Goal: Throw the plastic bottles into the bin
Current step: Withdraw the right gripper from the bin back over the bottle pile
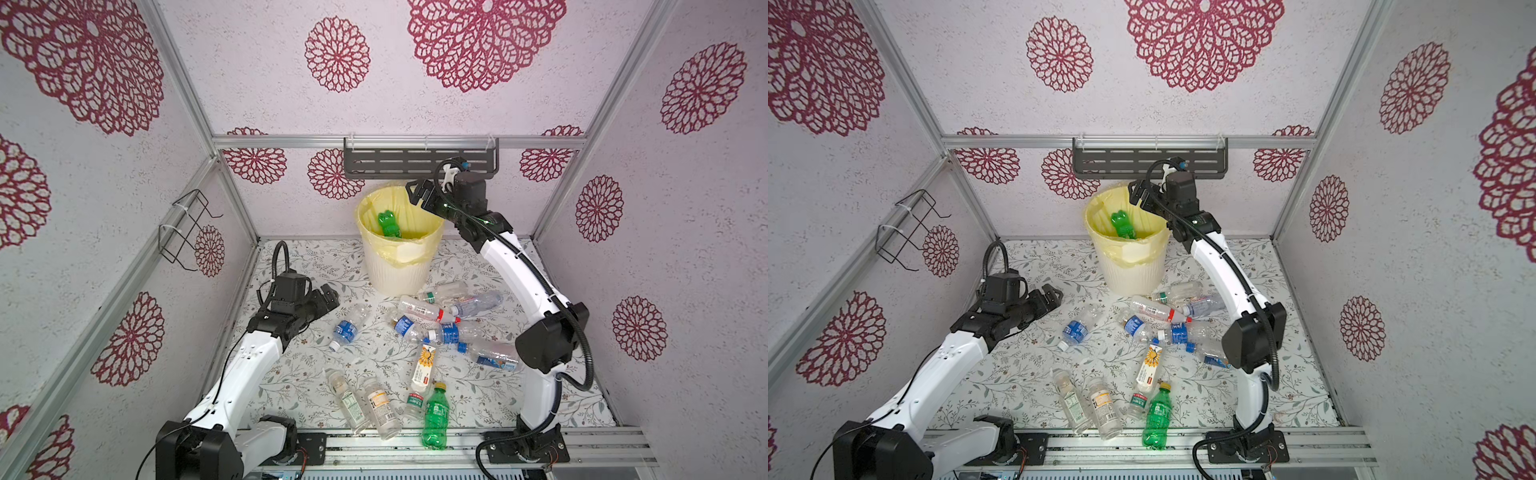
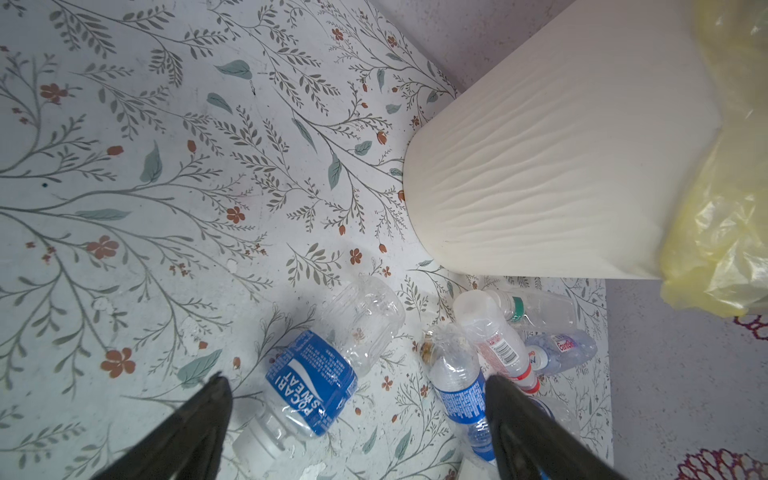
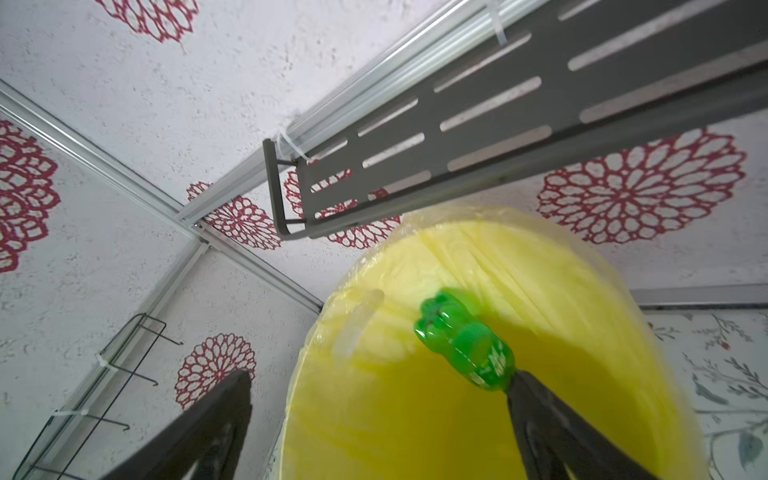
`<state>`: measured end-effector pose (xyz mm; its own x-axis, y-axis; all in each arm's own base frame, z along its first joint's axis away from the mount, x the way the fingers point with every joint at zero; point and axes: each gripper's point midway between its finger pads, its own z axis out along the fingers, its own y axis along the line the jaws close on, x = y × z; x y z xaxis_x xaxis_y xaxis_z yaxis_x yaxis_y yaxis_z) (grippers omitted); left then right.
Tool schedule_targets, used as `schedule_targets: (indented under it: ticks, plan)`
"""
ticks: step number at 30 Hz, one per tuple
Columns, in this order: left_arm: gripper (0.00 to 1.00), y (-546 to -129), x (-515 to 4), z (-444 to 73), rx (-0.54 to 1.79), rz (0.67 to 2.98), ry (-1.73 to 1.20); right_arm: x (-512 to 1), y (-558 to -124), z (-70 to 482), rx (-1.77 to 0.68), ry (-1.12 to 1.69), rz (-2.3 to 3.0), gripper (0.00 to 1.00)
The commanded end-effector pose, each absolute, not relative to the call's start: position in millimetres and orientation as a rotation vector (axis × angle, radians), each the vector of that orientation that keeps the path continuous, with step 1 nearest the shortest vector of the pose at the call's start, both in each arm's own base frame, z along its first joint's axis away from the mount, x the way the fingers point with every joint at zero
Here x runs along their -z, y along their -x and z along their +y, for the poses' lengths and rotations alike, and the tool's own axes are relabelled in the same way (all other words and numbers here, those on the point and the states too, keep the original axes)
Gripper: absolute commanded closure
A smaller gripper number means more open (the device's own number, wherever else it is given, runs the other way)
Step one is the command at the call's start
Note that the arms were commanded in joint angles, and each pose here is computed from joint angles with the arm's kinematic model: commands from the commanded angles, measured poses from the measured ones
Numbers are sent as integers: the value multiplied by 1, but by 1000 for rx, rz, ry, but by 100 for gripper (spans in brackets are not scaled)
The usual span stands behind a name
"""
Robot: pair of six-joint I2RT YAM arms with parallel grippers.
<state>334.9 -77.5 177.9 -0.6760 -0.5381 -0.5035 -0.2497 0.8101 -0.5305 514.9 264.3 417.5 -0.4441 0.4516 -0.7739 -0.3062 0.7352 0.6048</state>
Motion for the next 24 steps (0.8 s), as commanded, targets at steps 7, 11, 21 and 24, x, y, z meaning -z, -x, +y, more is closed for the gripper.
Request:
schedule_targets:
  ticks: [7,11,21,24]
  plan:
    - [3,-330,-188,-70,553,2283,648,-472,-429,219,-859,-67,1668,1]
    - [3,-327,-182,-67,565,2270,713,-444,-405,206,-844,-79,1708,1]
    - [3,-318,-169,-75,604,2332,749,-381,-360,176,-785,-149,1822,1]
    - [3,-315,-165,-75,599,2336,759,-358,-351,169,-758,-171,1868,1]
